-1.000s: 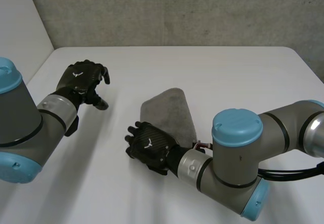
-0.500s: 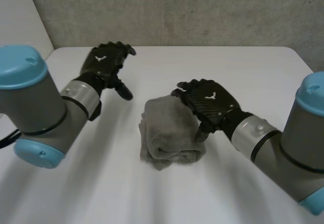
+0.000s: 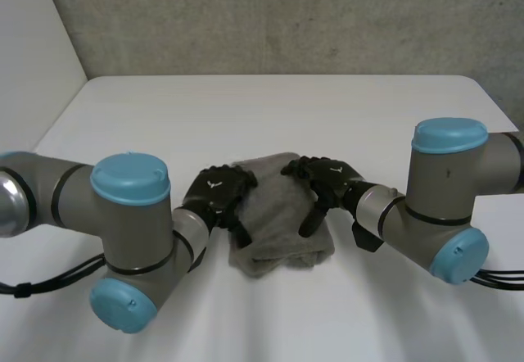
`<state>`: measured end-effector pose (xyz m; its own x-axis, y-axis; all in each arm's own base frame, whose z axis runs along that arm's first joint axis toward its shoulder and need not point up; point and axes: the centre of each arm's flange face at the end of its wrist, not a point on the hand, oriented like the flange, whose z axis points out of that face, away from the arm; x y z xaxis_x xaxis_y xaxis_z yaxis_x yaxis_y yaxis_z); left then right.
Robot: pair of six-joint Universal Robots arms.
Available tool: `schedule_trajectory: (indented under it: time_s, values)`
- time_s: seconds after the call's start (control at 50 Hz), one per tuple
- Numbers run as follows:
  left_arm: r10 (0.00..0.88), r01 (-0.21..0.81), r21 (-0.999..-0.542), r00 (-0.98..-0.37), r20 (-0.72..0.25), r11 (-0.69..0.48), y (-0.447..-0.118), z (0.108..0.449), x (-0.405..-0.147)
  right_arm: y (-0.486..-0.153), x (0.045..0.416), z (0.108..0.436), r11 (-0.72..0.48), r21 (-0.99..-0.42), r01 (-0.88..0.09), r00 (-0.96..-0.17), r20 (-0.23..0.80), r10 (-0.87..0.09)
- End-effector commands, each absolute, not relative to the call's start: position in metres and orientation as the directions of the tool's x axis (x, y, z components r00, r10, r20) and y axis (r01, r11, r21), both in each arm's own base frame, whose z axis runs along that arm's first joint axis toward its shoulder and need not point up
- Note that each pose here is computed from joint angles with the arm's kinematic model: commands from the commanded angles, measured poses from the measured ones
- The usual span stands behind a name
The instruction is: Fold the towel.
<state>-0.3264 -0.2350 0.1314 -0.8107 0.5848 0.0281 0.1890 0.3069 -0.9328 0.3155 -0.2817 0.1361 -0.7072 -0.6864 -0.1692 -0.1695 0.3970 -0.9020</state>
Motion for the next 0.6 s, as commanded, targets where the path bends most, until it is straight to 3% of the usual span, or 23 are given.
schedule_trajectory:
  time_s: [0.02,0.22,0.42,0.56,0.6]
  values:
    - [0.573,0.244,-0.916,-0.820,-0.019,0.319,-0.239,0.112,-0.322,-0.280,0.317,0.128,0.405,-0.896,-0.185,-0.705,-0.166,-0.689]
    - [0.545,0.283,-0.915,-0.834,-0.086,0.287,-0.251,0.114,-0.314,-0.273,0.322,0.130,0.360,-0.904,-0.230,-0.693,-0.107,-0.712]
    - [0.542,0.192,-0.967,-0.837,-0.072,0.169,-0.245,0.178,-0.315,-0.267,0.307,0.201,0.225,-0.962,-0.152,-0.706,-0.054,-0.706]
    - [0.526,0.129,-0.989,-0.848,-0.072,0.072,-0.247,0.221,-0.313,-0.278,0.282,0.238,0.148,-0.983,-0.109,-0.804,0.000,-0.594]
    - [0.500,0.091,-0.995,-0.864,-0.065,0.027,-0.255,0.243,-0.309,-0.284,0.268,0.252,0.115,-0.989,-0.097,-0.873,0.030,-0.486]
